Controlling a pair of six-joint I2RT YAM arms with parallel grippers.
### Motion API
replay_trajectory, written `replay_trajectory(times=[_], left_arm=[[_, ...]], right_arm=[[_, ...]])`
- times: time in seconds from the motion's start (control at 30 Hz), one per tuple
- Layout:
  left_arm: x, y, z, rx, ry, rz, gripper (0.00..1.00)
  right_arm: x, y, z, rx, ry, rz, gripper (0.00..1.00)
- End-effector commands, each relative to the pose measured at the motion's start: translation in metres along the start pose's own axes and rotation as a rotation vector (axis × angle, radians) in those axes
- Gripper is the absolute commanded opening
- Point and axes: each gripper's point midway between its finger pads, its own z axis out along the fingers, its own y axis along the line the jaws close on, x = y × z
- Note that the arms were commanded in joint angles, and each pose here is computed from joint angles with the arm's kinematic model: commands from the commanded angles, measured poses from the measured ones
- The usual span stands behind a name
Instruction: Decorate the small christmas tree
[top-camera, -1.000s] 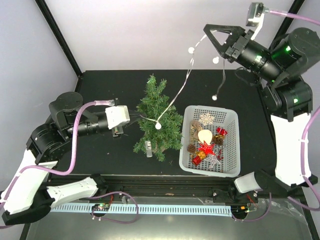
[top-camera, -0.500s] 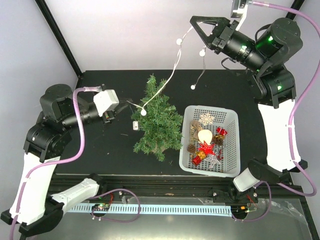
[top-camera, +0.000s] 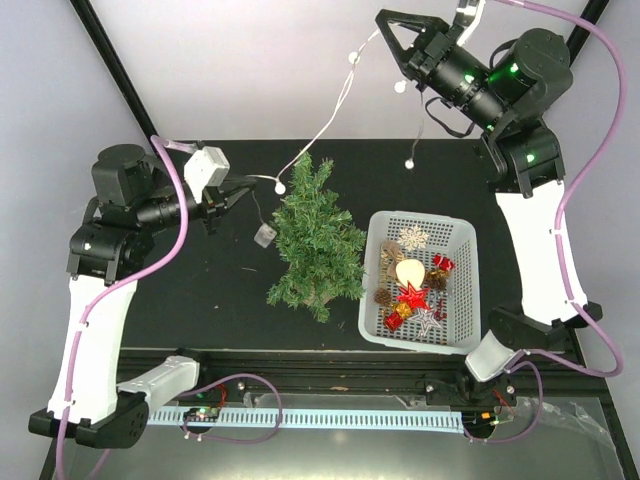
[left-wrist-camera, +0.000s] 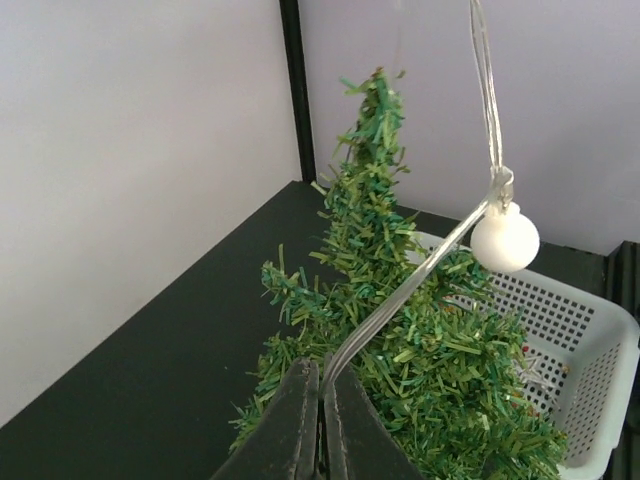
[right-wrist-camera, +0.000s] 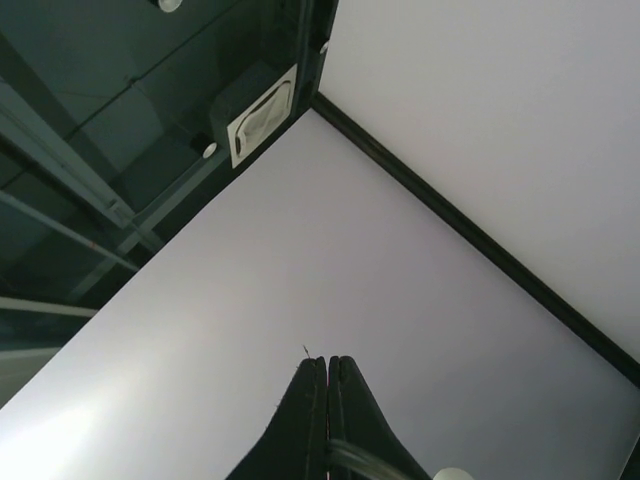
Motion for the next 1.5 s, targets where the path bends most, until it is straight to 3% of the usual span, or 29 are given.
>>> replay_trajectory(times=[0.0,0.43,0.97,1.47], left_arm=[[-0.008,0.007,0.002,0.006,-0.048,-0.034,0.02],[0.014,0.033,0.014,-0.037,-0.026,-0.158,0.02],[0.056,0.035,0.027,-0.006,0.043,-0.29,0.02],[0.08,0.039,0.044,0.021,0.049,-0.363,0.02]], right_arm=[[-0.013,-0.008,0.01,0.005,-0.069,-0.015,0.01],[-0.004,-0.081,0.036,0.167,-0.041,-0.052,0.01],[0.021,-0.172,0.021,0.472,0.036,-0.164,0.01],[0.028,-0.225,0.0,0.607,0.042,-0.152,0.01]])
